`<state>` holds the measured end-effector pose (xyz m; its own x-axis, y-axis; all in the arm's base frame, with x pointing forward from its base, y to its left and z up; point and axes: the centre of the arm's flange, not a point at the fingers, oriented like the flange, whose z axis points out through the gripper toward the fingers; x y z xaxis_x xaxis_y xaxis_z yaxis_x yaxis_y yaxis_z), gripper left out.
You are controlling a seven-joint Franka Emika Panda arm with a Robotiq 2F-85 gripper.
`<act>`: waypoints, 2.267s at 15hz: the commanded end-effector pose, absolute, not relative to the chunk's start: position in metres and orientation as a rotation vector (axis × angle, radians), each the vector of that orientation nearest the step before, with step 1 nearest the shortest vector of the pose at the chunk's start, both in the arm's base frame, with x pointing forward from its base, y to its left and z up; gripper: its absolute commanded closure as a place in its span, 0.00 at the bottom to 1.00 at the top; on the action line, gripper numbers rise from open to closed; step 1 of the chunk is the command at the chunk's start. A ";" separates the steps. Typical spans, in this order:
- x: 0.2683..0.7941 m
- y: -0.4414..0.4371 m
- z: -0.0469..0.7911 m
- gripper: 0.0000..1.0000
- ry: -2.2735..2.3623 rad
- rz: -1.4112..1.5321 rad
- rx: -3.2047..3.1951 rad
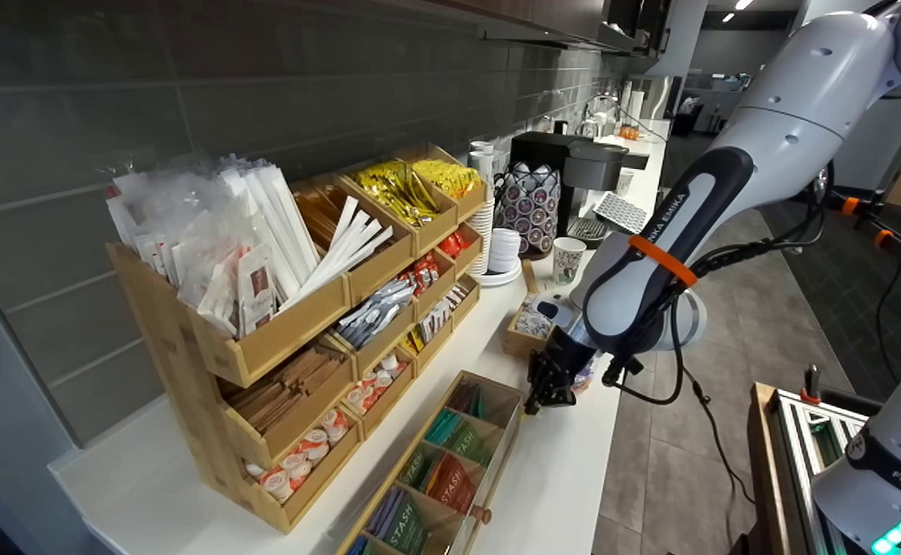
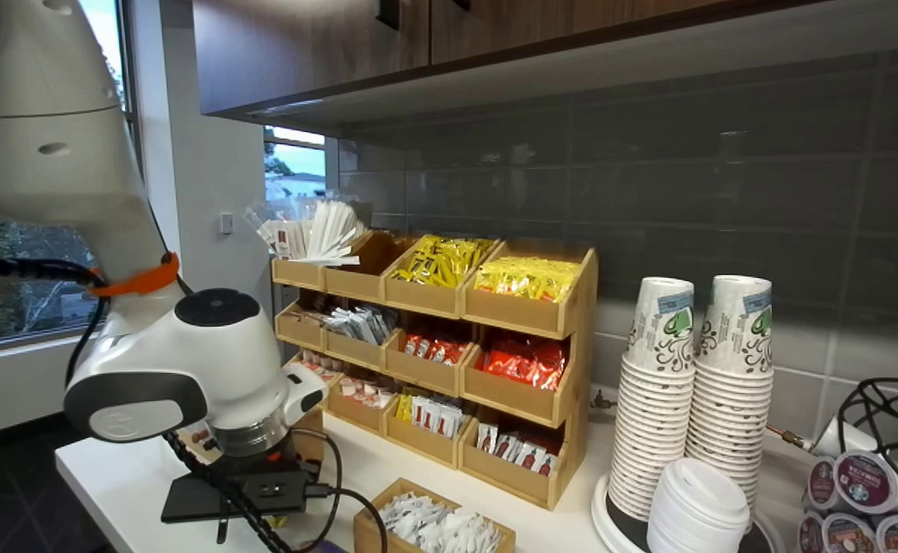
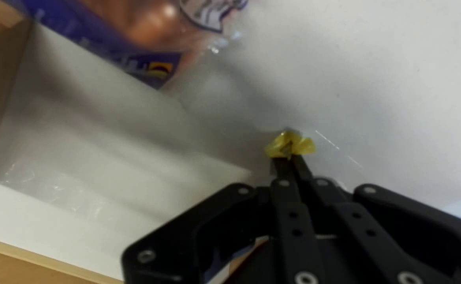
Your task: Put the yellow sachet on the top rack
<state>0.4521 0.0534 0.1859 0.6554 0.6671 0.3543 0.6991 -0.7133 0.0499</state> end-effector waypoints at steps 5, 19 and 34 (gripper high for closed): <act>0.457 0.034 0.210 1.00 -1.101 -0.617 -2.811; 0.470 0.009 0.368 1.00 -0.982 -0.979 -2.995; 0.494 -0.004 0.418 1.00 -0.963 -1.253 -3.006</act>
